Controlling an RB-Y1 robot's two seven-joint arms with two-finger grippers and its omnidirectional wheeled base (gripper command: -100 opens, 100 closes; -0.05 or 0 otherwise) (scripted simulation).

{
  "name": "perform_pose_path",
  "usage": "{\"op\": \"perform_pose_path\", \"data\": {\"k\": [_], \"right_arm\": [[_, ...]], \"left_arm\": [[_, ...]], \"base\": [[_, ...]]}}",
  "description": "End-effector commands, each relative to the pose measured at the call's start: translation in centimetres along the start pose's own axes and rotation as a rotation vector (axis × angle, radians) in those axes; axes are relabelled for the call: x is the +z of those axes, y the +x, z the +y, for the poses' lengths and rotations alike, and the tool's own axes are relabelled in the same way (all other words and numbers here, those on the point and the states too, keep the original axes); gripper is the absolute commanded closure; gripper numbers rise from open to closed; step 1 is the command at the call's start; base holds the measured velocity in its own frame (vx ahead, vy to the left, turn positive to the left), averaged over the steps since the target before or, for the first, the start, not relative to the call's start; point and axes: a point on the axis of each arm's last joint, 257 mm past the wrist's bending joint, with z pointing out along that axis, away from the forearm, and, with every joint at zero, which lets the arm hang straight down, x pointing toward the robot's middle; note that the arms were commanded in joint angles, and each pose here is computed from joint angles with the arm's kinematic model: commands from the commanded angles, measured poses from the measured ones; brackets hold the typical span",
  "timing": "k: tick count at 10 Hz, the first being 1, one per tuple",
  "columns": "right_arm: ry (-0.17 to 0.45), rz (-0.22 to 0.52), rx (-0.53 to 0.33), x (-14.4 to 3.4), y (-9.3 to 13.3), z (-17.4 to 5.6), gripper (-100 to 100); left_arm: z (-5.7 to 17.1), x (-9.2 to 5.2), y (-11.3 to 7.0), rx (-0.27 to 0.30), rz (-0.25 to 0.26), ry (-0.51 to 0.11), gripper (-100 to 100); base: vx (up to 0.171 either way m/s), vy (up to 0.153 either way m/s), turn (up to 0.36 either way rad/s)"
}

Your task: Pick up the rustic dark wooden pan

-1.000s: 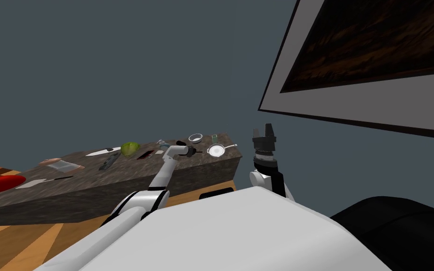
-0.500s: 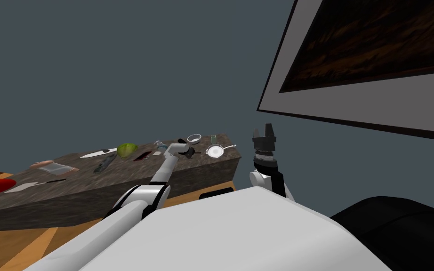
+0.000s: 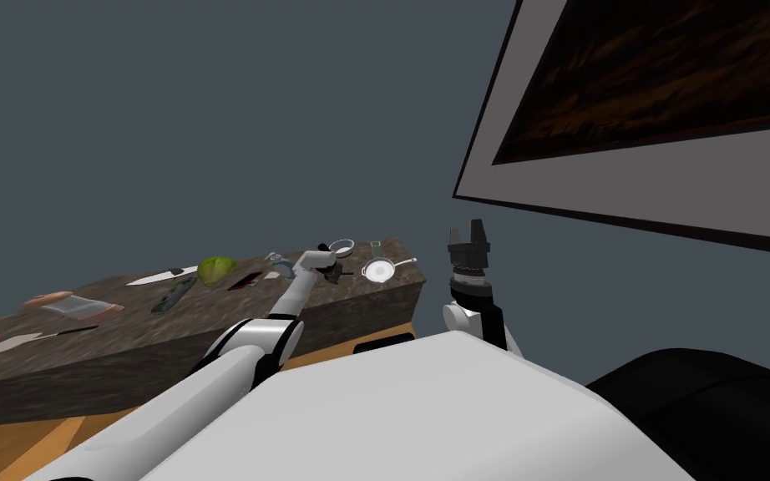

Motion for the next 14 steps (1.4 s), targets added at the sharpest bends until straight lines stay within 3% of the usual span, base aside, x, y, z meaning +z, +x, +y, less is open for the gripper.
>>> {"op": "perform_pose_path", "data": {"k": [1,4,6,7,8,11,12,13,14], "right_arm": [[0.0,0.0,0.0,0.0,0.0,0.0,0],[0.0,0.0,0.0,0.0,0.0,0.0,0],[0.0,0.0,0.0,0.0,0.0,0.0,0],[0.0,0.0,0.0,0.0,0.0,0.0,0],[0.0,0.0,0.0,0.0,0.0,0.0,0],[0.0,0.0,0.0,0.0,0.0,0.0,0],[0.0,0.0,0.0,0.0,0.0,0.0,0],[0.0,0.0,0.0,0.0,0.0,0.0,0],[0.0,0.0,0.0,0.0,0.0,0.0,0]], "left_arm": [[0.9,-0.1,-0.3,-0.001,-0.006,-0.053,-100],[2.2,-0.4,-1.1,-0.003,-0.023,-0.139,-100],[2.2,-0.4,-1.2,-0.003,-0.025,-0.141,-100],[2.3,-0.4,-1.2,-0.003,-0.025,-0.145,0],[2.7,0.2,-1.9,-0.036,-0.034,-0.147,-100],[3.7,1.7,-3.4,-0.109,-0.056,-0.153,-100],[3.3,1.3,-3.1,-0.089,-0.051,-0.152,-100],[3.3,1.4,-3.2,-0.094,-0.052,-0.151,100],[3.3,1.4,-3.2,-0.093,-0.052,-0.151,100]], "base": [[0.027,-0.038,-0.029],[0.051,-0.045,-0.05],[0.047,-0.023,-0.023],[0.005,-0.003,0.001],[-0.018,0.032,-0.208],[-0.05,0.087,-0.266],[-0.031,0.048,-0.052],[-0.005,0.008,0.009],[0.0,0.0,0.0]]}}
